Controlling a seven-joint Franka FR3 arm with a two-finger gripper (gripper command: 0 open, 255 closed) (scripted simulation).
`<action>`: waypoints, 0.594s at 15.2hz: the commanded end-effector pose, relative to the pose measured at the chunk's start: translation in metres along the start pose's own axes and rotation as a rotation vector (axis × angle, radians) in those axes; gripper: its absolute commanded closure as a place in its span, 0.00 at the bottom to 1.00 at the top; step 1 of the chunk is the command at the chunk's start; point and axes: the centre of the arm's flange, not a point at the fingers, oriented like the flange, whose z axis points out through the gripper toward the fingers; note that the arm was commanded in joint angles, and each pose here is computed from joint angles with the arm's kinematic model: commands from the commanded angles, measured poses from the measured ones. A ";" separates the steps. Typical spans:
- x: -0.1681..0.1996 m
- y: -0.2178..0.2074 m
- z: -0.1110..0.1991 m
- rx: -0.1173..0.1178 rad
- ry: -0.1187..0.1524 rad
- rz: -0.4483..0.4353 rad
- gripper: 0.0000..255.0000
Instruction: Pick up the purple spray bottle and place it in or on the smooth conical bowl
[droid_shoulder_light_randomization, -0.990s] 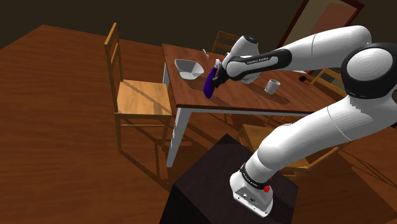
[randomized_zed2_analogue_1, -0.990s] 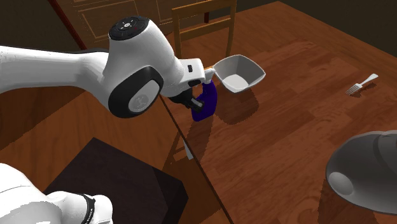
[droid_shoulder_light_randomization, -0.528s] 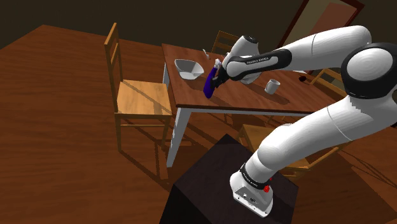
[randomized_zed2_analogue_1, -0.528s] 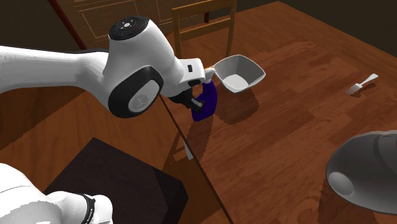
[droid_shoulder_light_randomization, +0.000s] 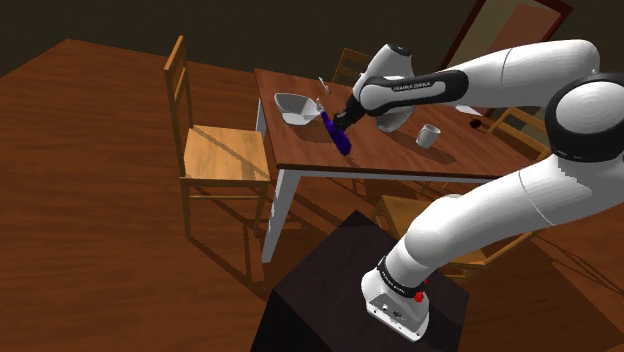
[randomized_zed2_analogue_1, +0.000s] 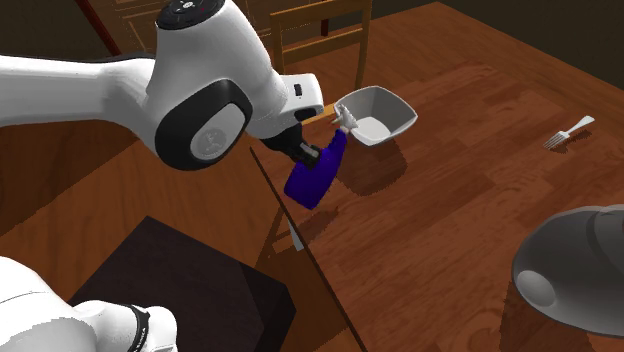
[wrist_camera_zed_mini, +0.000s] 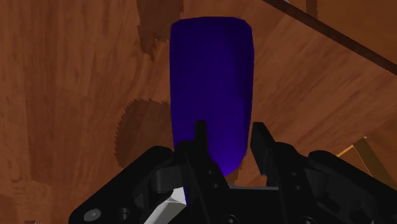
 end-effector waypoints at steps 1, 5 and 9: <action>0.003 0.001 -0.010 0.000 0.000 0.000 1.00; 0.010 0.003 -0.030 0.000 0.000 0.000 1.00; 0.017 0.006 -0.050 0.000 0.000 0.000 1.00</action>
